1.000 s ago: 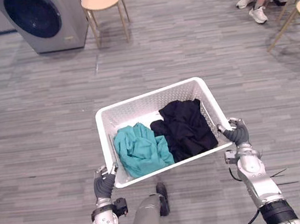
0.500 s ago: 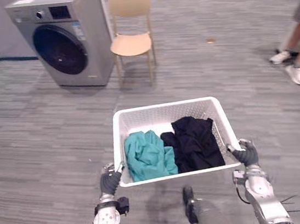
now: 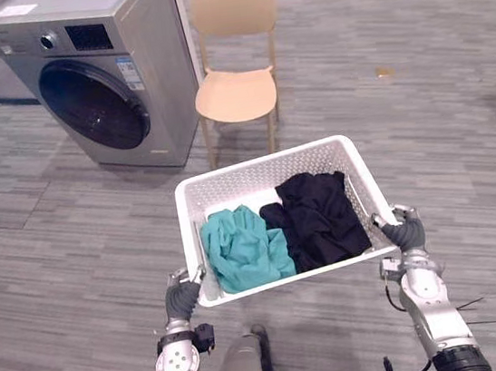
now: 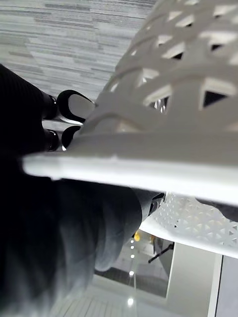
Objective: Pick up the laundry basket with both hands and put the clothes into the washing machine.
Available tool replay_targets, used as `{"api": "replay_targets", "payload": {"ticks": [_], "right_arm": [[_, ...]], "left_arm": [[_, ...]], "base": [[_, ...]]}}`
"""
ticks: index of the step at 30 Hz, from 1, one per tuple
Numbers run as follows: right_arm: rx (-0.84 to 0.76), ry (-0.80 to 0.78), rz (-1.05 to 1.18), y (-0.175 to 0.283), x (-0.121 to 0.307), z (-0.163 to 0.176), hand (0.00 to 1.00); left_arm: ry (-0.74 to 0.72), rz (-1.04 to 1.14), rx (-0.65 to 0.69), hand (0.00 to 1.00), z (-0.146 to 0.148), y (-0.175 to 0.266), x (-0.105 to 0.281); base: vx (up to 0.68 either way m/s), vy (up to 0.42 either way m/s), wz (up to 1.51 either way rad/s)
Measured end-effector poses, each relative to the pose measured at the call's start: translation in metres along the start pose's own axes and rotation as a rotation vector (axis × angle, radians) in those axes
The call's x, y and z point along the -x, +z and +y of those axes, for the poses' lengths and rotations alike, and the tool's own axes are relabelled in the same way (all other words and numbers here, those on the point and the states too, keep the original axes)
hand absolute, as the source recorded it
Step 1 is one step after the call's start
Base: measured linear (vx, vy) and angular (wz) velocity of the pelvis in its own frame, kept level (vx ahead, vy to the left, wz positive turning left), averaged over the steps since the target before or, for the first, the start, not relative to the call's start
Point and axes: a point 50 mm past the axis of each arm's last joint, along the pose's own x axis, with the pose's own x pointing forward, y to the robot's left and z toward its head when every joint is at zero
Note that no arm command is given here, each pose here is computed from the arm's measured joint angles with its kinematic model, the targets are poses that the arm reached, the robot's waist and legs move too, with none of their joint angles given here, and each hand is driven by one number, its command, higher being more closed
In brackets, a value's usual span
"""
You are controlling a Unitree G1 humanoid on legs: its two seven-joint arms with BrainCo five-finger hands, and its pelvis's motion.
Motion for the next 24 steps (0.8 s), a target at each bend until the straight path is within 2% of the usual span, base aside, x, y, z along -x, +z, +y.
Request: {"api": "replay_targets", "payload": {"ticks": [5,10,20,24], "right_arm": [[-0.009,-0.005,0.089,-0.021,0.009,0.005,1.0],[-0.015,-0.006,0.062,-0.015,0.008,0.005,1.0],[0.034,-0.019,0.109,-0.025,0.015,-0.008,1.0],[0.01,-0.025,0.07,-0.015,0.017,-0.01,1.0]], "left_arm": [[-0.024,0.009,-0.073,1.0,0.006,-0.004,0.001],[-0.028,-0.016,-0.088,1.0,0.008,0.001,-0.004],[-0.059,0.04,-0.062,1.0,-0.005,-0.011,-0.002],[-0.064,0.087,-0.059,1.0,-0.005,-0.021,0.007]], "base": [[0.56,0.222,0.0],[0.54,0.062,0.09],[0.64,-0.127,0.25],[0.55,-0.071,-0.13]]}}
